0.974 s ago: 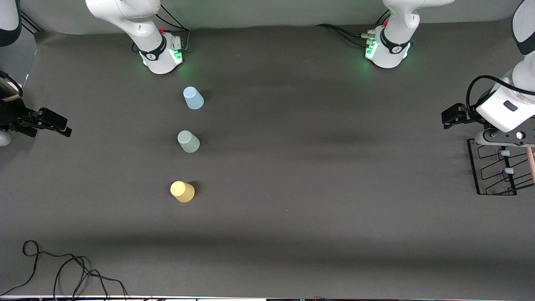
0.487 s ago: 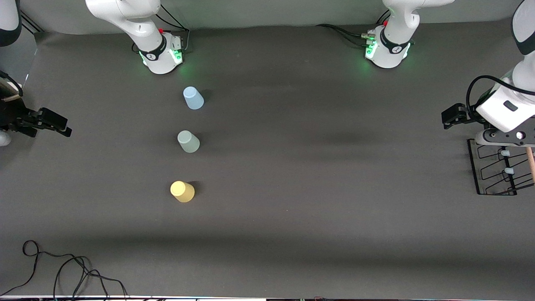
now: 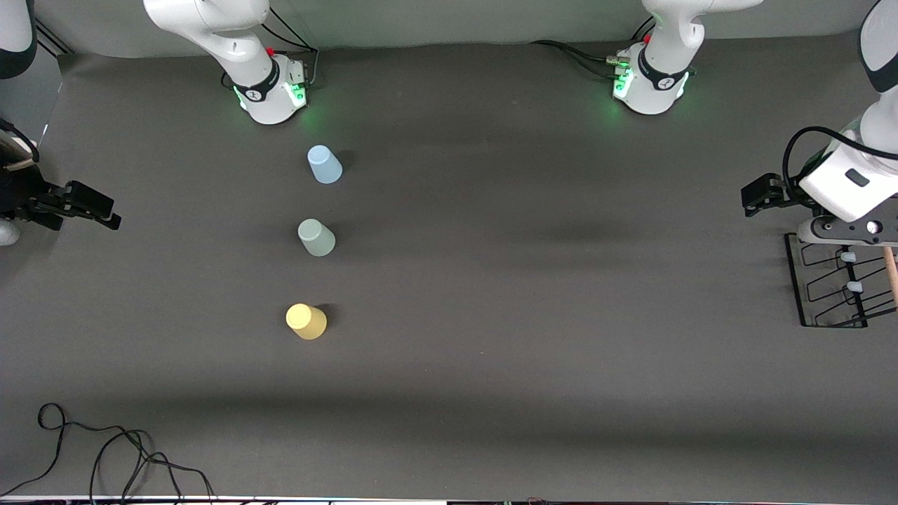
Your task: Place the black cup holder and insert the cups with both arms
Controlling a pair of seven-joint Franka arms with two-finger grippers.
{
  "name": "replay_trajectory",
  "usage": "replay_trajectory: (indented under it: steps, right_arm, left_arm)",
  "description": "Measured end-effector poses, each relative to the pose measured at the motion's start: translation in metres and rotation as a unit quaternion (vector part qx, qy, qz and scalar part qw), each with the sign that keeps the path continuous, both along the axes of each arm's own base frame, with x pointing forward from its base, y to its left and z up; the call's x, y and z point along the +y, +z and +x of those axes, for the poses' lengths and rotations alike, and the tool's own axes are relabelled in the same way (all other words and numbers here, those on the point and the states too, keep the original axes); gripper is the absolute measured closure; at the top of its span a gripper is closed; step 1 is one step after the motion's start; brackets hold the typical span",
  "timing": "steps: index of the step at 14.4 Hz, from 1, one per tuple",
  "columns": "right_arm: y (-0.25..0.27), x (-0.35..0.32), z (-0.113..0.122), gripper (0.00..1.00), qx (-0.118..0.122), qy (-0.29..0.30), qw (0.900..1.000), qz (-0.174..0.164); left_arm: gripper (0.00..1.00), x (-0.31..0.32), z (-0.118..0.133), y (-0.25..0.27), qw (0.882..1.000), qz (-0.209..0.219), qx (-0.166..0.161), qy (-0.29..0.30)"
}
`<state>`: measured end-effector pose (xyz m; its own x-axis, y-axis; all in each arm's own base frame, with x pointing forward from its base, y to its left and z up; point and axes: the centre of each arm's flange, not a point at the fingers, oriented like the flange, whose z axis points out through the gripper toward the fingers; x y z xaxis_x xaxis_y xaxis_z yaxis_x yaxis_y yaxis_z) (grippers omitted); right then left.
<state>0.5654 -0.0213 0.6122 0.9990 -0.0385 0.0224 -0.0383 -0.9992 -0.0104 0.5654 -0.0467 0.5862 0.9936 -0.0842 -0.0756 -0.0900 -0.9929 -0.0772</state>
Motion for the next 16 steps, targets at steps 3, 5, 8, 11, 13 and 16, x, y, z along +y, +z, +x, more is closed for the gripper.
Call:
replay_trajectory:
  steps: [3,5,8,11,13,16]
  right_arm:
    - [0.000,0.000,0.000,0.00,0.000,0.000,1.000,0.000]
    - [0.000,0.000,0.000,0.00,0.000,0.000,1.000,0.000]
    - [0.000,0.000,0.000,0.00,0.000,0.000,1.000,0.000]
    - [0.000,0.000,0.000,0.00,0.000,0.000,1.000,0.000]
    - [0.000,0.000,0.000,0.00,0.000,0.000,1.000,0.000]
    - [0.000,0.000,0.000,0.00,0.000,0.000,1.000,0.000]
  left_arm:
    - [0.00,0.000,0.000,0.000,1.000,0.000,0.000,0.000]
    - [0.00,0.005,0.000,0.001,1.000,0.001,-0.001,0.003]
    - [0.00,0.041,0.002,0.001,1.000,-0.001,0.002,-0.009]
    - [0.00,0.100,0.000,0.002,0.999,-0.005,0.008,-0.035]
    - [0.00,0.152,-0.006,0.000,0.998,-0.010,0.015,-0.061]
    - [0.00,0.226,-0.013,-0.011,0.996,-0.007,0.027,-0.081]
